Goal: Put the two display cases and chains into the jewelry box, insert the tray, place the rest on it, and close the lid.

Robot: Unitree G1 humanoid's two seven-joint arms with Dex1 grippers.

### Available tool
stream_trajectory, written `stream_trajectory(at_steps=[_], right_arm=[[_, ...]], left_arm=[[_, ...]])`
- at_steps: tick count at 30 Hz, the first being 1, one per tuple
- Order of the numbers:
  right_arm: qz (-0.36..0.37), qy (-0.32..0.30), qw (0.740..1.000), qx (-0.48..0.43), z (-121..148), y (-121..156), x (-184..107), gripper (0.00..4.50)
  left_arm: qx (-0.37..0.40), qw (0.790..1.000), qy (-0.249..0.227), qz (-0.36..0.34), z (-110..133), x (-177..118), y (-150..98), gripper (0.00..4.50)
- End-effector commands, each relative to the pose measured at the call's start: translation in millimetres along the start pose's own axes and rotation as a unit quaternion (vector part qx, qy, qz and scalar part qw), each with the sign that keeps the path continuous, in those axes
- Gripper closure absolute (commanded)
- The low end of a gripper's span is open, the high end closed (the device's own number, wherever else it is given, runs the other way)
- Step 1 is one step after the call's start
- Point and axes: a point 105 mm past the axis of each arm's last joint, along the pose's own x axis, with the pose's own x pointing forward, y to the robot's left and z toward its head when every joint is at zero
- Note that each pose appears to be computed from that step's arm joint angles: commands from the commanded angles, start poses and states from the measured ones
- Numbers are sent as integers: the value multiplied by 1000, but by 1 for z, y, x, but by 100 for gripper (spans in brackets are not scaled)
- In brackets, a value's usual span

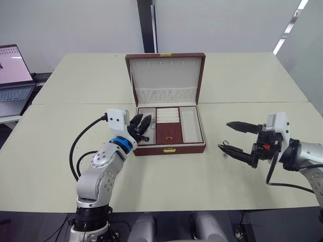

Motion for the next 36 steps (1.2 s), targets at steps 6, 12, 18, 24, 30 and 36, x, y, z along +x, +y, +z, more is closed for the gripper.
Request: stream_trajectory(at_steps=[6, 12, 18, 24, 30, 36], right_arm=[[-5, -7, 1000, -23, 10, -1, -3, 0], [-15, -9, 1000, -15, 8, -6, -6, 0], [-45, -1, 999, -2, -1, -21, -18, 0], [-85, 19, 996, 1, -10, -45, -40, 0], [-129, 42, 991, 13, -26, -70, -64, 0], [-166, 57, 984, 42, -53, -84, -82, 0]], left_arm=[[0, 999, -30, -22, 14, 0, -8, 17], [-12, 998, -24, -63, 14, -3, -13, 2], [-4, 989, 1, -151, 25, -23, -6, 2], [42, 982, 59, -176, 39, -54, 30, 2], [86, 981, 111, -132, 44, -83, 80, 2], [109, 983, 141, -42, 34, -111, 130, 2]])
